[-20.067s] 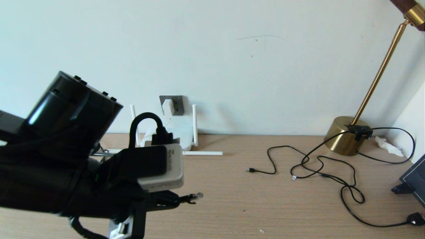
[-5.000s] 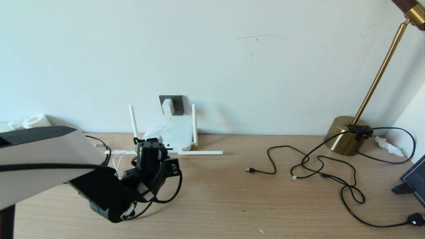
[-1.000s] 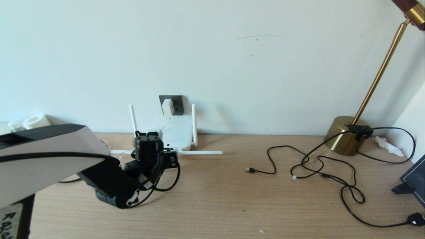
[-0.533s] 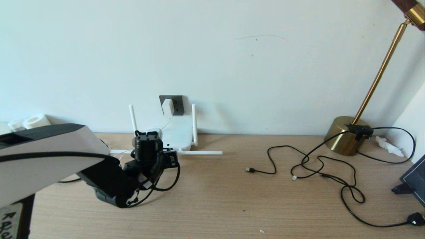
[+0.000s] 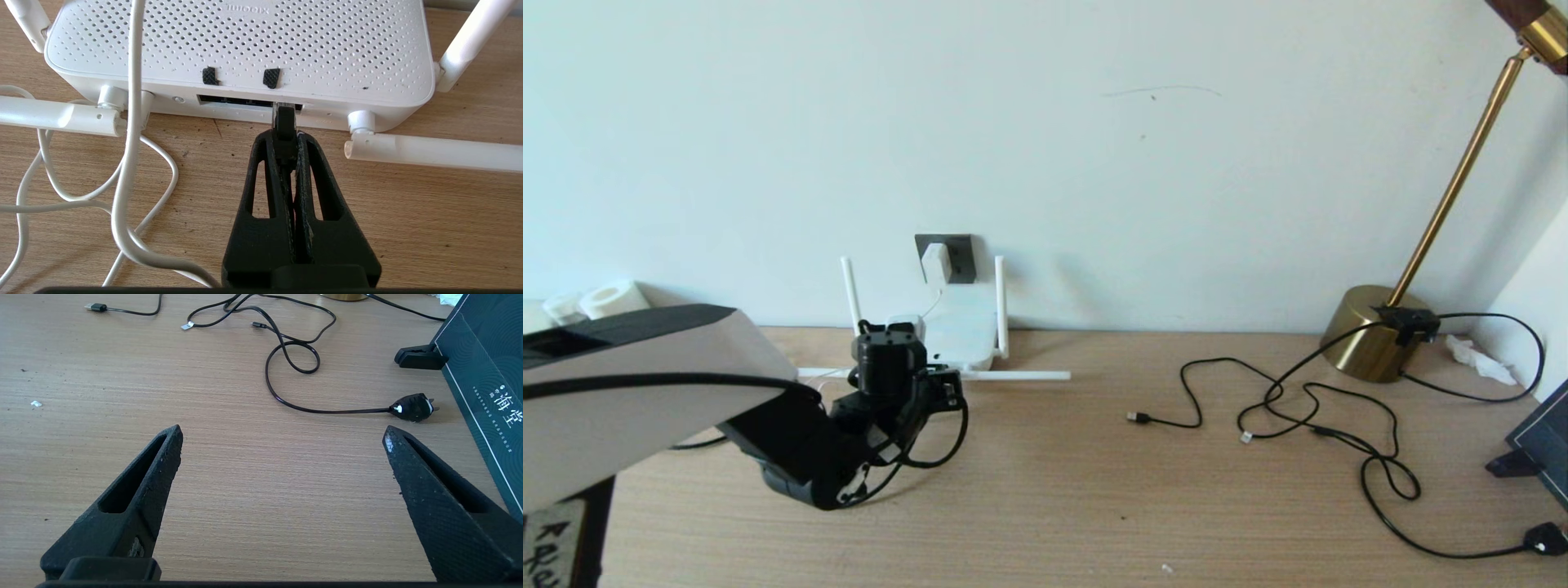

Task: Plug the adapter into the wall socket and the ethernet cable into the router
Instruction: Plug cable into router interface

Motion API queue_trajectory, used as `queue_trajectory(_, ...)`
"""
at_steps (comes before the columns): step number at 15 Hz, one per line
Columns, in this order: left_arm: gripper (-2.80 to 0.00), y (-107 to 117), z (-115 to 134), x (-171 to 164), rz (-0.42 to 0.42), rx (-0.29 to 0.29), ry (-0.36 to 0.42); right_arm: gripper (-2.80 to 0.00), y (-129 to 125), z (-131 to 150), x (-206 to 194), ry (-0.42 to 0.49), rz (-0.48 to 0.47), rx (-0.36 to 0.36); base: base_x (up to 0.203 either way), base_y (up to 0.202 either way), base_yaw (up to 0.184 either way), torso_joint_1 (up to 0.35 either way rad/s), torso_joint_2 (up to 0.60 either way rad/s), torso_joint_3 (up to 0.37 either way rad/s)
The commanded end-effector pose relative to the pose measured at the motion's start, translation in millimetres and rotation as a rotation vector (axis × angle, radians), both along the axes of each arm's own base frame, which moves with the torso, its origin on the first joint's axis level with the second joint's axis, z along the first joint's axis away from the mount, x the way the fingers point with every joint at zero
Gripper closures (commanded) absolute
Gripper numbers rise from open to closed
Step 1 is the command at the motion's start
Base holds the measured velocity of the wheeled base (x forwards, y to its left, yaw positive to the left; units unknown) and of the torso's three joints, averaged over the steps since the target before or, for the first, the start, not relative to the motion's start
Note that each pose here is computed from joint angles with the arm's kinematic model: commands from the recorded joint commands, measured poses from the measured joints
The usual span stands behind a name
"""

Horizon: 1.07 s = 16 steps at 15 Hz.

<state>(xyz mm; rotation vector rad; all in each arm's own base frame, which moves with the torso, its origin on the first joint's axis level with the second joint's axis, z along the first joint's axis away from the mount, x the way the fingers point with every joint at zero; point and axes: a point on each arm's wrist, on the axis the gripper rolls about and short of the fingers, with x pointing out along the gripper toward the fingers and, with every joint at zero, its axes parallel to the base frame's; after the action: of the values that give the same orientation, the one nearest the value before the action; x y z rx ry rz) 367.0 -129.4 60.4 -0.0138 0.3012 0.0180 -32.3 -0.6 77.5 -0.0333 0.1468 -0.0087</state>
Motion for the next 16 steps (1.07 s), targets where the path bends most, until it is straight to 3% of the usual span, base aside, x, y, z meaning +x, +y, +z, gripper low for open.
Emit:
queue_trajectory(1, 0.0, -0.6, -0.9, 0.2, 0.001, 0.0, -0.001, -2.8, 0.0, -0.1, 0.1, 0.004, 0.0, -0.001, 0.0, 0.0, 0.0, 0.0, 0.0, 0.0)
queue_trajectory(16, 0.0, -3.0, -1.7, 2.5, -0.006, 0.007, -0.004, -2.8, 0.0, 0.0, 0.0, 0.002, 0.0, -0.001, 0.0, 0.0, 0.0, 0.0, 0.0, 0.0)
